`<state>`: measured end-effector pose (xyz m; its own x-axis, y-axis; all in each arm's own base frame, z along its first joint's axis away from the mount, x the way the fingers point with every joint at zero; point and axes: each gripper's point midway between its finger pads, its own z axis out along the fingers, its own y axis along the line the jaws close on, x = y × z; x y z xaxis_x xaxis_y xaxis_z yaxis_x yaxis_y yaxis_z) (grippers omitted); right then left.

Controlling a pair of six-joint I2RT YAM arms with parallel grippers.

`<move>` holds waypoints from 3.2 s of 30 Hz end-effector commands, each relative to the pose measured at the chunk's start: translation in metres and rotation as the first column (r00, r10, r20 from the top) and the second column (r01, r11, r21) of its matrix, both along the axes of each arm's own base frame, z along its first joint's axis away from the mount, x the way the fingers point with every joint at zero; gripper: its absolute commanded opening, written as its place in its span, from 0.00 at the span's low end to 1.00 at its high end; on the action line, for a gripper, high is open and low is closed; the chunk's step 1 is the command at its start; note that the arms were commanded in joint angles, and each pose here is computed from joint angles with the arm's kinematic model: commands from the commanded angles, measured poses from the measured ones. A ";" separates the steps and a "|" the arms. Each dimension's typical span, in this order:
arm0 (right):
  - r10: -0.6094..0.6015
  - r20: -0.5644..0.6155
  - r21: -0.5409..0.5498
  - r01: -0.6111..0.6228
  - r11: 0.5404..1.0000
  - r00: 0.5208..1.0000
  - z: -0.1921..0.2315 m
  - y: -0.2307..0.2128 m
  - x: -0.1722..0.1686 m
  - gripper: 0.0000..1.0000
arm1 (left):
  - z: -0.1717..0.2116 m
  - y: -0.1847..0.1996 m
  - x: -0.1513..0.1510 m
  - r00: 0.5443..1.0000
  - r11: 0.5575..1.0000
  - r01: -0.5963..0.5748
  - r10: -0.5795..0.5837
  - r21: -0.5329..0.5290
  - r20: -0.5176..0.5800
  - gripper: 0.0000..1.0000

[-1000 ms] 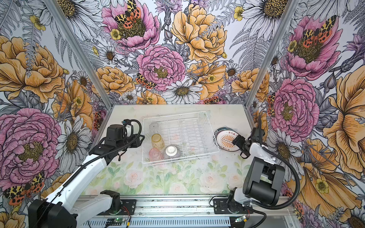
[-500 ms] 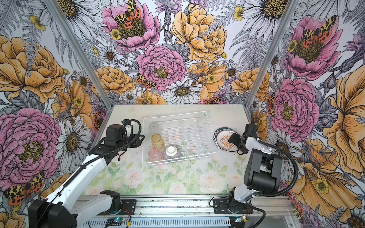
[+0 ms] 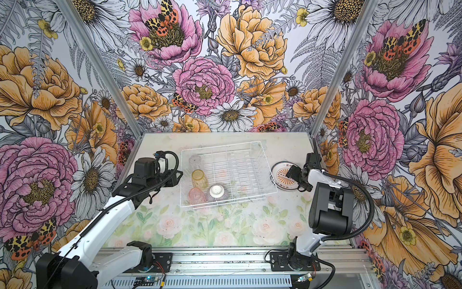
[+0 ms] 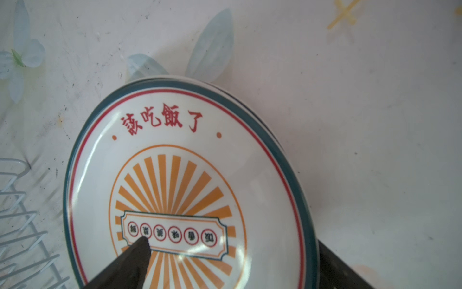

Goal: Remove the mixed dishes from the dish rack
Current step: 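Open the right gripper and release the plate on the stack, then raise the right gripper off the stack while the left gripper moves over the rack, then lower the left gripper toward the yellow glass lying in the rack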

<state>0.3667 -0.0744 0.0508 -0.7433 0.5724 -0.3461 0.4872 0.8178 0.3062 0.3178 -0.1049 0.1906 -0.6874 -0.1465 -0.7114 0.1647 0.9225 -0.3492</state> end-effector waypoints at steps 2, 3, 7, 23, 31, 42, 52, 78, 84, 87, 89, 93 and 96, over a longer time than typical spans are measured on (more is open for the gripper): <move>-0.003 0.012 -0.019 0.003 1.000 1.000 0.005 -0.001 0.011 0.98 | 0.007 0.001 0.000 0.999 1.000 0.015 -0.015 -0.008 0.036 0.49; -0.002 0.012 -0.020 0.003 1.000 1.000 0.005 0.000 0.012 0.98 | 0.008 0.001 0.000 0.999 1.000 0.015 -0.015 -0.008 0.038 0.49; -0.001 0.009 -0.029 0.001 1.000 1.000 0.004 -0.001 0.011 0.99 | 0.008 0.001 -0.001 0.999 1.000 0.013 -0.012 -0.008 0.038 0.49; -0.027 0.198 -0.114 0.050 0.992 0.980 0.086 -0.028 -0.003 0.99 | 0.011 0.012 -0.004 0.998 0.999 -0.042 0.041 0.015 0.037 0.49; 0.180 0.346 -0.031 -0.180 0.983 0.921 0.135 0.042 -0.005 0.92 | -0.028 0.026 -0.005 0.991 0.991 -0.110 0.115 0.078 -0.073 0.44; 0.430 0.328 0.051 -0.470 0.881 0.841 0.126 0.136 -0.018 0.65 | -0.054 0.013 0.004 0.986 0.995 -0.094 0.097 0.026 -0.138 0.35; 0.449 0.256 0.048 -0.475 0.879 0.856 0.102 0.139 -0.008 0.58 | -0.061 0.004 0.012 0.986 0.997 -0.076 0.073 -0.015 -0.149 0.29; 0.465 0.224 0.044 -0.485 0.873 0.857 0.093 0.149 -0.005 0.33 | -0.068 -0.010 0.053 0.989 1.000 -0.013 0.013 -0.001 -0.150 0.10; 0.465 0.227 0.046 -0.486 0.873 0.856 0.093 0.150 -0.010 0.34 | -0.062 -0.011 0.058 0.990 1.000 -0.013 0.013 -0.006 -0.141 0.15; 0.467 0.250 0.036 -0.490 0.871 0.848 0.102 0.150 -0.011 0.45 | -0.052 -0.006 0.055 0.994 0.999 -0.036 0.038 0.014 -0.104 0.28; 0.469 0.269 0.021 -0.492 0.871 0.841 0.110 0.150 -0.011 0.58 | -0.042 -0.002 0.049 0.996 0.998 -0.051 0.053 0.025 -0.067 0.35; 0.469 0.313 0.002 -0.495 0.869 0.826 0.127 0.151 -0.014 0.77 | -0.008 -0.002 0.035 0.999 0.999 -0.037 0.036 0.031 0.027 0.51; 0.465 0.332 0.000 -0.493 0.870 0.821 0.134 0.152 -0.017 0.79 | 0.014 -0.009 0.023 0.996 0.999 -0.008 0.004 0.053 0.084 0.60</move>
<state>0.3526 0.0762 0.1734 -0.8137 0.2086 -0.5426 -0.0767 0.8867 0.4560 0.3504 -0.1128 0.1921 -0.6519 -0.1540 -0.7425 0.1633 0.9277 -0.3358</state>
